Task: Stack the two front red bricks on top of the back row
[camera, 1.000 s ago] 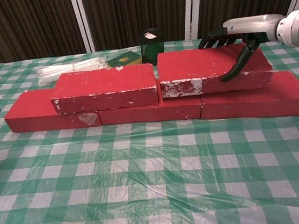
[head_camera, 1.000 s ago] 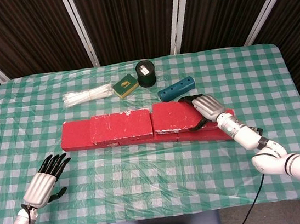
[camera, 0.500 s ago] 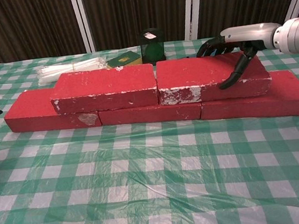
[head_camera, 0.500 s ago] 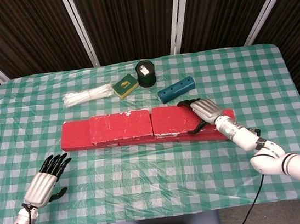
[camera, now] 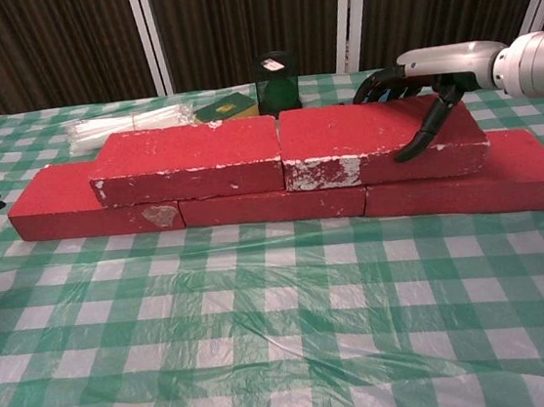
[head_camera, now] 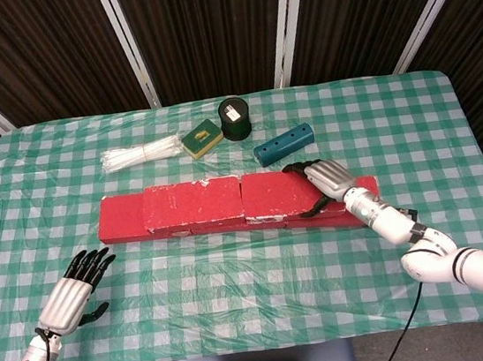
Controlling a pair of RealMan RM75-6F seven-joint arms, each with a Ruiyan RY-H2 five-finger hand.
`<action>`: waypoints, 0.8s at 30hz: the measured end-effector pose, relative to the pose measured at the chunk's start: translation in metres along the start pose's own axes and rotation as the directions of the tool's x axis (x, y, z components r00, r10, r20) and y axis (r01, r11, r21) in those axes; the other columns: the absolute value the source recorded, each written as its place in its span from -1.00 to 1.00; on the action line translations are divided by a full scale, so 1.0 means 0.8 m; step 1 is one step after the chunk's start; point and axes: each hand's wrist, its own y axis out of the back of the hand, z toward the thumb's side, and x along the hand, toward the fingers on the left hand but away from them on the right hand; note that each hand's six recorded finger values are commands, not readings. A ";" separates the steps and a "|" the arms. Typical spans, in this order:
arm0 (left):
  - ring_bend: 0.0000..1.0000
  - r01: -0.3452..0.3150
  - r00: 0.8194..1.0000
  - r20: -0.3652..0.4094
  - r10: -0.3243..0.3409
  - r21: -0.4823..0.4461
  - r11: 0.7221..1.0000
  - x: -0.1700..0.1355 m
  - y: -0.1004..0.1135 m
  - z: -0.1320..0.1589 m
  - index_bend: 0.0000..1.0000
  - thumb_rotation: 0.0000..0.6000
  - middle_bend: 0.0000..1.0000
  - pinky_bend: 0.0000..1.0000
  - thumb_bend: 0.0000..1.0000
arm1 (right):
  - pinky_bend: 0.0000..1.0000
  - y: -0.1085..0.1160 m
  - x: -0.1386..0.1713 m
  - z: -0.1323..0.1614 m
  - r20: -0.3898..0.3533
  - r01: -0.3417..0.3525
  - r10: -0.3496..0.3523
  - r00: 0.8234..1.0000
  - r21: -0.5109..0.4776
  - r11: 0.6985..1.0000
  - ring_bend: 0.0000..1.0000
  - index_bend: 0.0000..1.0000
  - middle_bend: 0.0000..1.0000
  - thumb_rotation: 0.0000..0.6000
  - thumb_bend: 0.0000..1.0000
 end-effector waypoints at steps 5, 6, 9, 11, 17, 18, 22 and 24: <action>-1.00 -0.003 1.000 0.002 0.003 -0.001 1.000 0.000 0.001 0.001 -1.00 1.00 -1.00 -1.00 -0.45 | 0.11 -0.003 0.000 0.004 -0.003 -0.006 0.006 1.000 -0.018 1.000 -0.07 -0.27 0.12 1.00 -0.76; -1.00 -0.004 1.000 0.003 0.004 -0.001 1.000 -0.001 0.002 0.000 -1.00 1.00 -1.00 -1.00 -0.45 | 0.11 -0.004 0.000 0.005 -0.004 -0.008 0.008 1.000 -0.024 1.000 -0.07 -0.27 0.12 1.00 -0.76; -1.00 -0.005 1.000 0.005 0.005 -0.002 1.000 -0.001 0.002 0.001 -1.00 1.00 -1.00 -1.00 -0.45 | 0.10 -0.004 0.001 0.004 -0.002 -0.010 0.010 1.000 -0.026 1.000 -0.07 -0.27 0.12 1.00 -0.76; -1.00 -0.005 1.000 0.006 0.005 -0.003 1.000 -0.001 0.002 0.001 -1.00 1.00 -1.00 -1.00 -0.45 | 0.10 -0.005 0.001 0.003 0.001 -0.012 0.012 1.000 -0.028 1.000 -0.07 -0.27 0.12 1.00 -0.76; -1.00 -0.005 1.000 0.006 0.005 -0.003 1.000 -0.001 0.002 0.001 -1.00 1.00 -1.00 -1.00 -0.45 | 0.04 -0.007 0.000 0.003 0.003 -0.020 0.020 1.000 -0.022 1.000 -0.12 -0.36 0.11 1.00 -0.76; -1.00 -0.005 1.000 0.006 0.005 -0.002 1.000 -0.001 0.002 0.001 -1.00 1.00 -1.00 -1.00 -0.45 | 0.02 -0.008 -0.001 0.004 0.004 -0.024 0.024 1.000 -0.019 1.000 -0.15 -0.41 0.10 1.00 -0.76; -1.00 -0.002 1.000 0.005 0.002 -0.003 1.000 0.000 0.002 0.001 -1.00 1.00 -1.00 -1.00 -0.46 | -0.10 -0.007 -0.001 0.003 0.009 -0.026 0.026 1.000 -0.013 1.000 -0.33 -0.73 -0.16 1.00 -0.76; -1.00 -0.002 1.000 0.004 0.002 -0.004 1.000 0.000 0.002 0.001 -1.00 1.00 -1.00 -1.00 -0.46 | -0.13 -0.006 -0.001 0.001 0.014 -0.023 0.023 1.000 -0.013 1.000 -0.41 -0.82 -0.26 1.00 -0.76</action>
